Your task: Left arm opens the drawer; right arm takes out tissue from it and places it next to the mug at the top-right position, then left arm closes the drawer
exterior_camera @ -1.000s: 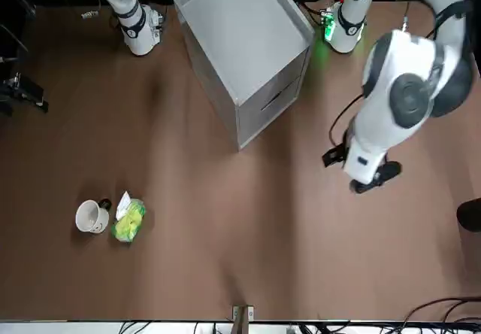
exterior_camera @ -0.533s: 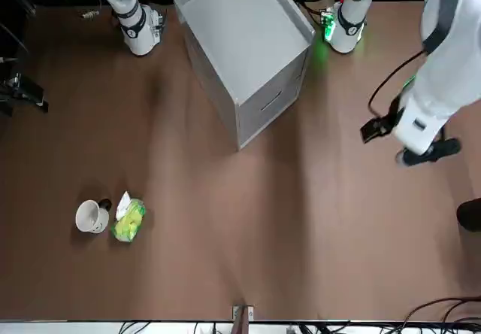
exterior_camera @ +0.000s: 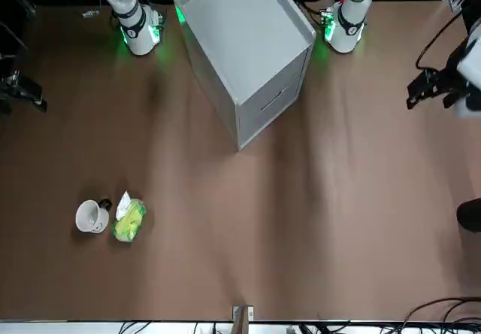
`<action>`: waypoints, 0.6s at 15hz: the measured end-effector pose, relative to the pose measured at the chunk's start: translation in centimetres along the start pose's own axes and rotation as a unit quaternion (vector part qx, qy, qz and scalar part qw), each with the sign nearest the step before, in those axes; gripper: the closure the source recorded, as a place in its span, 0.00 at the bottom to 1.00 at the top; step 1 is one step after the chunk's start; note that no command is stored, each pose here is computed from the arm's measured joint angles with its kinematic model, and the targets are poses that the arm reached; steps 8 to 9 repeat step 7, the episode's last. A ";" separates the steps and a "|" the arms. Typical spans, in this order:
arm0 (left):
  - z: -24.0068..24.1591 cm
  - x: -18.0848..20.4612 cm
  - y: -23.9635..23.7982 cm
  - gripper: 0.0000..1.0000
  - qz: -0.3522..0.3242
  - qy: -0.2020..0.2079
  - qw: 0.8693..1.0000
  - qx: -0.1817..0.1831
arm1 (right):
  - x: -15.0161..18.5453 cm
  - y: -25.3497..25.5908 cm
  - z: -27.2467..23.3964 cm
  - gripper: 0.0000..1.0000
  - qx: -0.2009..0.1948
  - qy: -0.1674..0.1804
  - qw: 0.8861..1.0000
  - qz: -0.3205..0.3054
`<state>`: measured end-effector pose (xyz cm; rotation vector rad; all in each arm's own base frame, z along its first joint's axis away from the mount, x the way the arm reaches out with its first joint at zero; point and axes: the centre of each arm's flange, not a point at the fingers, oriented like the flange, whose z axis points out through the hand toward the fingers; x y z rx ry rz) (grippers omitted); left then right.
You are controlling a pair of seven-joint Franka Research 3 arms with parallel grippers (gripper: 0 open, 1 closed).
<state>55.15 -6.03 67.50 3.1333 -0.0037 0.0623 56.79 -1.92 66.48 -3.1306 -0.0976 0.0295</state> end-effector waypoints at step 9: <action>0.3 -0.6 -0.7 0.01 0.003 0.005 1.000 -0.021 | 0.0 0.0 0.3 0.00 0.000 -0.003 1.000 0.000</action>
